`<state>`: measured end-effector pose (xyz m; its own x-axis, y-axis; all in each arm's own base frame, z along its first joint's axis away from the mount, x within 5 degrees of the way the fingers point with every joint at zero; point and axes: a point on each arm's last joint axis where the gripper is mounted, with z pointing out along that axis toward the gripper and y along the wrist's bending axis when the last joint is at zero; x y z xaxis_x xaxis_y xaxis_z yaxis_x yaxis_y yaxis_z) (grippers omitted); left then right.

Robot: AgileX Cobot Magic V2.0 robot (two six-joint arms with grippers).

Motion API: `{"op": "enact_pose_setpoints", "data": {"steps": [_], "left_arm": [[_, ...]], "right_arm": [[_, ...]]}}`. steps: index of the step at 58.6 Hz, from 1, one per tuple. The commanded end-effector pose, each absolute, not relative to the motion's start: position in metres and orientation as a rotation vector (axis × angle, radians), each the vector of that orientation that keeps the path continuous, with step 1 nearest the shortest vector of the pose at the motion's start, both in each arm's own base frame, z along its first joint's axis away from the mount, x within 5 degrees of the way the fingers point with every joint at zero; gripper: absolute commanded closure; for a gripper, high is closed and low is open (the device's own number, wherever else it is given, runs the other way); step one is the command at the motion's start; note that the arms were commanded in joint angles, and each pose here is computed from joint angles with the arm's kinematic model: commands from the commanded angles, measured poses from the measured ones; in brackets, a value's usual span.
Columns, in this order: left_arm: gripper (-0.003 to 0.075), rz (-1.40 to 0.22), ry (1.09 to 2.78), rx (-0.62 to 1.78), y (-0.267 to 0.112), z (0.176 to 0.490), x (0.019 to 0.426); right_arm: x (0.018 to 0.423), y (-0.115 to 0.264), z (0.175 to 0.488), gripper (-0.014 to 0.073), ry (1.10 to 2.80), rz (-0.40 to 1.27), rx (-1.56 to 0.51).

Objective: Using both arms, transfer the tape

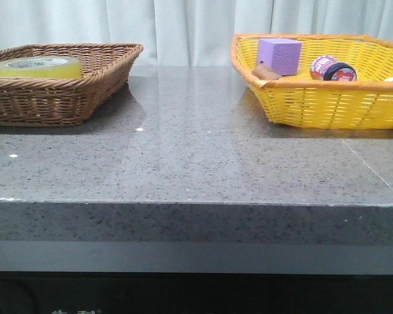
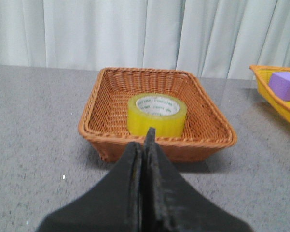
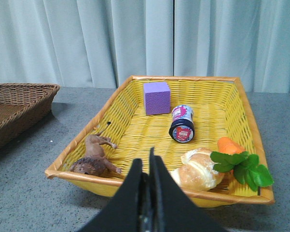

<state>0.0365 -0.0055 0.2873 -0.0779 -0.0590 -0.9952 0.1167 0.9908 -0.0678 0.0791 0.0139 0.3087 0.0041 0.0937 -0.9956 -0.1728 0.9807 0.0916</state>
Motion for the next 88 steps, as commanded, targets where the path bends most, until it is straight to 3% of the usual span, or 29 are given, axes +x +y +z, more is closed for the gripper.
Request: {"op": "enact_pose_setpoints", "data": {"steps": [1, 30, 46, 88], "left_arm": [[0.074, -0.164, 1.545, 0.028, -0.005, 0.291, 0.033], [0.074, -0.156, 1.7, 0.028, -0.006, 0.217, 0.047], [0.074, -0.153, 1.596, 0.015, -0.006, 0.19, 0.056], [0.074, -0.153, 1.608, 0.016, -0.006, 0.189, 0.056]], "right_arm": [[0.078, 0.013, 0.326, 0.0685, 1.442, 0.199, -0.06], [0.078, 0.013, 0.325, 0.0685, 1.444, 0.199, -0.06], [0.078, 0.013, 0.325, 0.0685, 1.444, 0.199, -0.06], [0.078, 0.013, 0.325, 0.0685, 1.444, 0.199, -0.06]]}}
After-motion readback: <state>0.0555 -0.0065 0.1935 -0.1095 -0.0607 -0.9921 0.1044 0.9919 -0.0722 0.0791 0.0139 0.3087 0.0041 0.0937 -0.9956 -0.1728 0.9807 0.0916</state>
